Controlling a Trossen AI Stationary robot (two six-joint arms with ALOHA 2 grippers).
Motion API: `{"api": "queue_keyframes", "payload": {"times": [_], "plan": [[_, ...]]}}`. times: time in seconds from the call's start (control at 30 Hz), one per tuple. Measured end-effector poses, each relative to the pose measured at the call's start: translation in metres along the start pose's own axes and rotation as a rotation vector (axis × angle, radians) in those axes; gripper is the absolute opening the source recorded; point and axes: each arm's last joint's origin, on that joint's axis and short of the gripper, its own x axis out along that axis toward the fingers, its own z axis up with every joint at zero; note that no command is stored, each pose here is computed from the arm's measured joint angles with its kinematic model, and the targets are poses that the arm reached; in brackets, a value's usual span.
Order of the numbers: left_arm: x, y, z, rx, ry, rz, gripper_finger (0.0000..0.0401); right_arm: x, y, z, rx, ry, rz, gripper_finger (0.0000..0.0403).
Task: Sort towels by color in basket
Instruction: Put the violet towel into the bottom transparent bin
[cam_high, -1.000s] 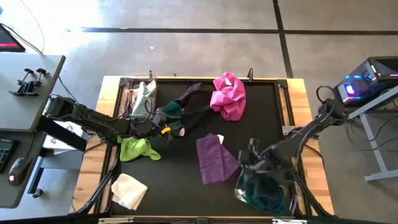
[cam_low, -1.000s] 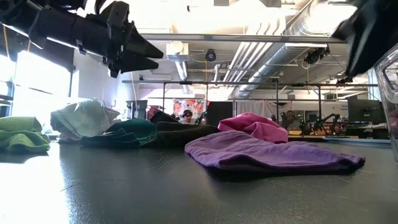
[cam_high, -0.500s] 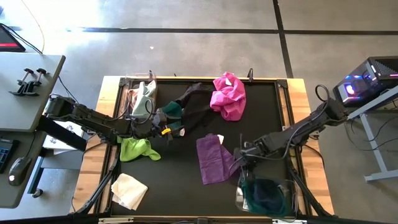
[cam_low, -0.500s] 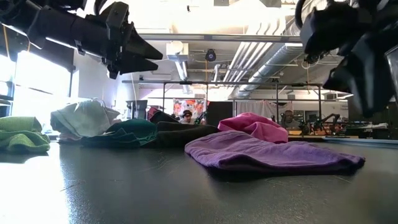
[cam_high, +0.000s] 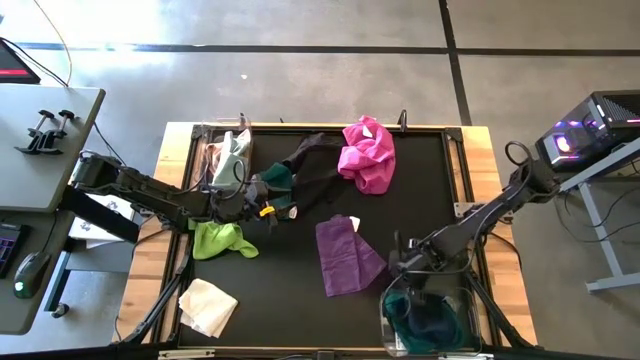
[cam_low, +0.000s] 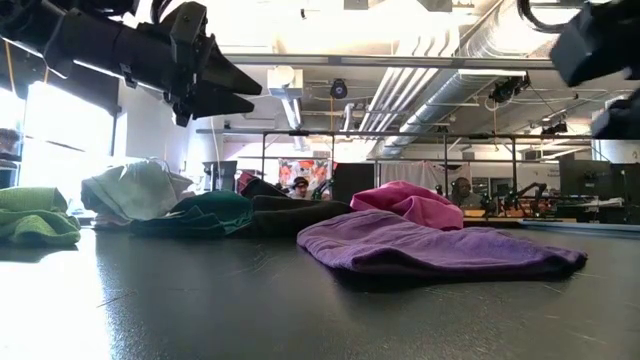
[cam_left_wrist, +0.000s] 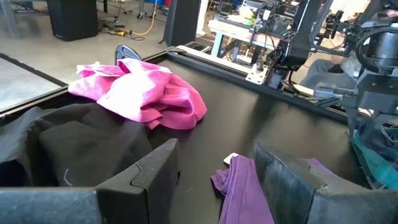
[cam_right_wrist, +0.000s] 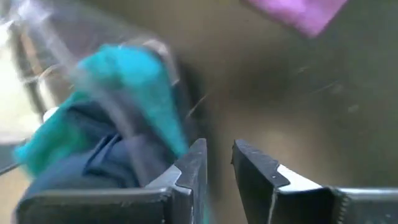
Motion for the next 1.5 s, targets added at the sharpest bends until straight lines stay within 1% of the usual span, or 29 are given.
{"api": "queue_keyframes", "payload": {"times": [0.13, 0.2, 0.27, 0.3, 0.37, 0.43, 0.47, 0.6, 0.7, 0.83, 0.9, 0.97, 1.07, 1.13, 1.2, 1.23, 1.3, 1.37, 1.4, 1.5], "plan": [[0.0, 0.0, 0.001, -0.006, -0.011, -0.003, 0.0195, -0.014, 0.008, 0.009, 0.015, -0.105, -0.051, 0.0075], [0.0, 0.0, 0.001, -0.007, -0.013, -0.003, 0.0195, -0.026, 0.017, 0.017, 0.023, -0.193, -0.057, 0.0075], [0.0, 0.0, 0.001, -0.007, -0.013, -0.003, 0.0195, -0.039, 0.026, 0.027, 0.012, -0.311, -0.064, 0.0075], [0.0, 0.0, 0.001, -0.007, -0.013, -0.003, 0.0195, -0.045, 0.031, 0.031, -0.004, -0.364, -0.058, 0.0075], [0.0, 0.0, 0.001, -0.007, -0.013, -0.003, 0.0195, -0.049, 0.038, 0.037, -0.055, -0.399, 0.014, 0.0075], [0.0, 0.0, 0.001, -0.007, -0.013, -0.003, 0.0195, -0.044, 0.042, 0.046, -0.116, -0.392, 0.094, 0.0075], [0.0, 0.0, 0.001, -0.006, -0.012, -0.003, 0.0195, -0.039, 0.042, 0.05, -0.13, -0.372, 0.115, 0.0075], [0.0, 0.0, 0.001, -0.002, -0.007, -0.001, 0.0195, -0.007, 0.038, 0.061, -0.138, -0.211, 0.148, 0.0075], [0.0, 0.0, 0.001, 0.003, -0.007, -0.001, 0.0195, 0.004, 0.035, 0.065, -0.127, -0.139, 0.157, 0.0075], [0.0, 0.0, 0.001, 0.003, -0.006, -0.001, 0.0195, -0.002, 0.035, 0.061, -0.119, -0.118, 0.154, 0.0075], [0.0, 0.0, 0.0, 0.005, -0.004, 0.0, 0.0195, -0.01, 0.037, 0.055, -0.134, -0.122, 0.137, 0.0075], [0.0, 0.0, 0.0, 0.006, -0.002, 0.0, 0.0195, -0.024, 0.042, 0.053, -0.145, -0.148, 0.151, 0.0075], [0.0, 0.0, 0.0, 0.009, 0.004, 0.002, 0.0195, -0.036, 0.043, 0.048, -0.168, -0.209, 0.106, 0.0075], [0.0, 0.0, 0.0, 0.009, 0.003, 0.002, 0.0195, -0.038, 0.045, 0.051, -0.211, -0.292, 0.073, 0.0075], [0.0, 0.0, 0.0, 0.009, 0.003, 0.002, 0.0195, -0.043, 0.047, 0.055, -0.243, -0.405, 0.023, 0.0075], [0.0, 0.0, 0.0, 0.009, 0.003, 0.002, 0.0195, -0.044, 0.048, 0.057, -0.252, -0.462, -0.014, 0.0075], [0.0, 0.0, 0.0, 0.007, 0.001, 0.001, 0.0195, -0.04, 0.046, 0.063, -0.263, -0.528, -0.11, 0.0075], [0.0, 0.0, 0.0, 0.008, 0.001, 0.001, 0.0195, -0.034, 0.038, 0.071, -0.245, -0.558, -0.211, 0.0078], [0.0, 0.0, 0.0, 0.008, 0.001, 0.001, 0.0195, -0.033, 0.032, 0.077, -0.225, -0.565, -0.243, 0.0082], [0.0, 0.0, 0.0, 0.008, 0.001, 0.001, 0.0195, -0.025, 0.014, 0.098, -0.157, -0.568, -0.286, 0.0107]]}}
